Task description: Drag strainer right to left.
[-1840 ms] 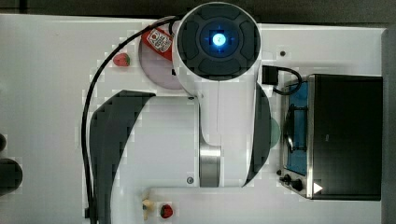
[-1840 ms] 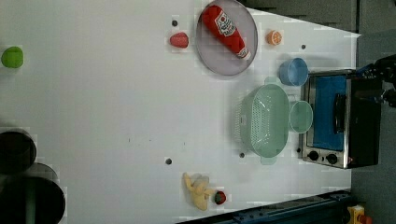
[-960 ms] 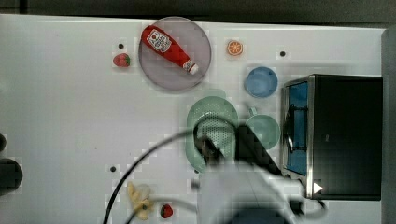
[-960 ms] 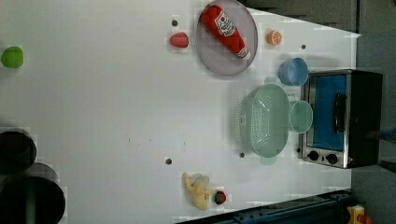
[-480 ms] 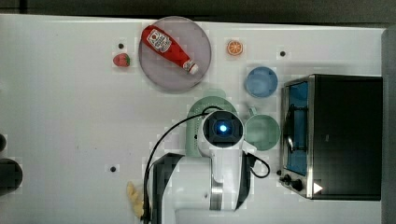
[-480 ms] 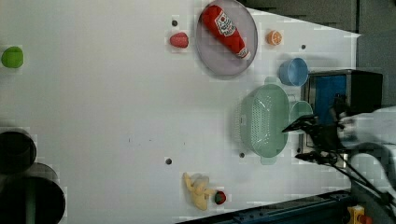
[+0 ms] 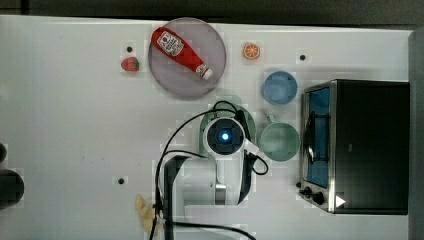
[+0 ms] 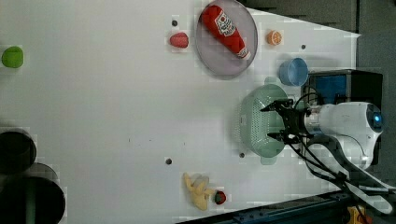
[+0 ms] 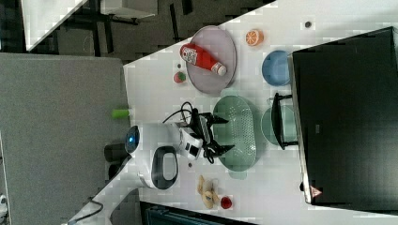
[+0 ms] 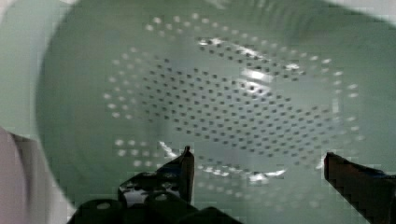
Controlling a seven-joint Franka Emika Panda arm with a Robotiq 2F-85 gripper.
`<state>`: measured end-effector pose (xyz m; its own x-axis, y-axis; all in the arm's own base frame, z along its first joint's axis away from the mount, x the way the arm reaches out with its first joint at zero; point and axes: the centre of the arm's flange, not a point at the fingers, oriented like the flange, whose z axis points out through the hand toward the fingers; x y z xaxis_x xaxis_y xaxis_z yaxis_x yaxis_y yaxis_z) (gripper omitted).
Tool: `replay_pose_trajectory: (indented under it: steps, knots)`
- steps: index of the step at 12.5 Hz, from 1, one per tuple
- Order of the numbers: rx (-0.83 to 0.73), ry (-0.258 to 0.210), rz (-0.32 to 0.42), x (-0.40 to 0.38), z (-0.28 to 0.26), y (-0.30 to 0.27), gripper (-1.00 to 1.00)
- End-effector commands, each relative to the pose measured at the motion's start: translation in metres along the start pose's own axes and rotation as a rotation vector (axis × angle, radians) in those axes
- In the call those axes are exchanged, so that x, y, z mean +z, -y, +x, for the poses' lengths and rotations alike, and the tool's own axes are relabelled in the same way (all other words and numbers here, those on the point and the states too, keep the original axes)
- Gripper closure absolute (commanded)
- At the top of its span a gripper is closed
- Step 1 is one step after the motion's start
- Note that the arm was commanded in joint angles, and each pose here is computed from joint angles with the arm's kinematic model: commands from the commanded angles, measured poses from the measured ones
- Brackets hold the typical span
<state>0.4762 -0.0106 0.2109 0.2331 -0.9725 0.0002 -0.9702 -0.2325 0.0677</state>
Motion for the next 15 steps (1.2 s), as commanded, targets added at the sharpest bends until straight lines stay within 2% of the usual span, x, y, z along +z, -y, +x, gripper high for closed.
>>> replay_pose_trajectory:
  steps: [1, 3, 10, 15]
  knots:
    - [0.178, 0.0, 0.043, 0.019, -0.025, 0.004, -1.0]
    - [0.166, 0.006, 0.063, 0.041, -0.042, 0.007, -1.0]
    - [0.115, 0.015, 0.044, 0.063, -0.072, 0.01, -1.0]
    - [0.166, 0.026, 0.035, 0.066, -0.122, 0.017, -1.0]
